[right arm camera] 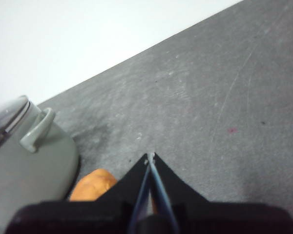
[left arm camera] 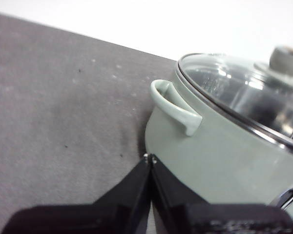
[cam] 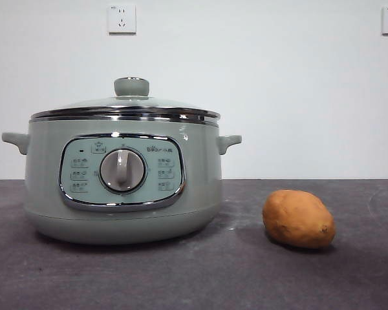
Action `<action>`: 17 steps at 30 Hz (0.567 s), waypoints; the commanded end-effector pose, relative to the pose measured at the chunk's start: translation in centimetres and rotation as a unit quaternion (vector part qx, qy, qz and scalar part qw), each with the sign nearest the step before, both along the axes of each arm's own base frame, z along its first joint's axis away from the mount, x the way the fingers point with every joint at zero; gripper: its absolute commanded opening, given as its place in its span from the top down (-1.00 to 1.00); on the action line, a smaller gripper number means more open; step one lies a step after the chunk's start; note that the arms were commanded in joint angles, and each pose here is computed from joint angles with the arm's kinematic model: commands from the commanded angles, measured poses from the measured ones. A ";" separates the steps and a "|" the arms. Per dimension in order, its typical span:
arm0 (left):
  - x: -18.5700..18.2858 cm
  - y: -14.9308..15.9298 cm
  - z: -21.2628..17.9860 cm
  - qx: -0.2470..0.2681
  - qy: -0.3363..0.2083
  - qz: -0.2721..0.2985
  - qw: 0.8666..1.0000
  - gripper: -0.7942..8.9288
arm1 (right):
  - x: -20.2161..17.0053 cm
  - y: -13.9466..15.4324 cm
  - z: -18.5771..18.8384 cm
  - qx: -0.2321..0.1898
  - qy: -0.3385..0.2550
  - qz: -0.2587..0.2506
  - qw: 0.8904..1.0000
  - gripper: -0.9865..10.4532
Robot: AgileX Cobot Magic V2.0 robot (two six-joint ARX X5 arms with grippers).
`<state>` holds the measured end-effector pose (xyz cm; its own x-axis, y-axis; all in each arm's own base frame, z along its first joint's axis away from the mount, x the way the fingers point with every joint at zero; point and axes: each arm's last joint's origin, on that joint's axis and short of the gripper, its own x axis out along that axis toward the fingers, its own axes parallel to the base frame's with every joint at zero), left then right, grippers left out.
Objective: Pick up the potato,open the lid,put the potato in the pot,close the lid
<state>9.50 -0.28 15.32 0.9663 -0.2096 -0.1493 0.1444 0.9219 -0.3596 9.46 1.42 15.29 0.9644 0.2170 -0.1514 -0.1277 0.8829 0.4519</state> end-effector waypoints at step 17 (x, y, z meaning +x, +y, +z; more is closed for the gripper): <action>-1.7 -0.2 7.3 -0.027 -0.062 -0.027 0.997 0.85 | -0.7 0.1 6.9 0.009 0.010 0.025 1.000 0.85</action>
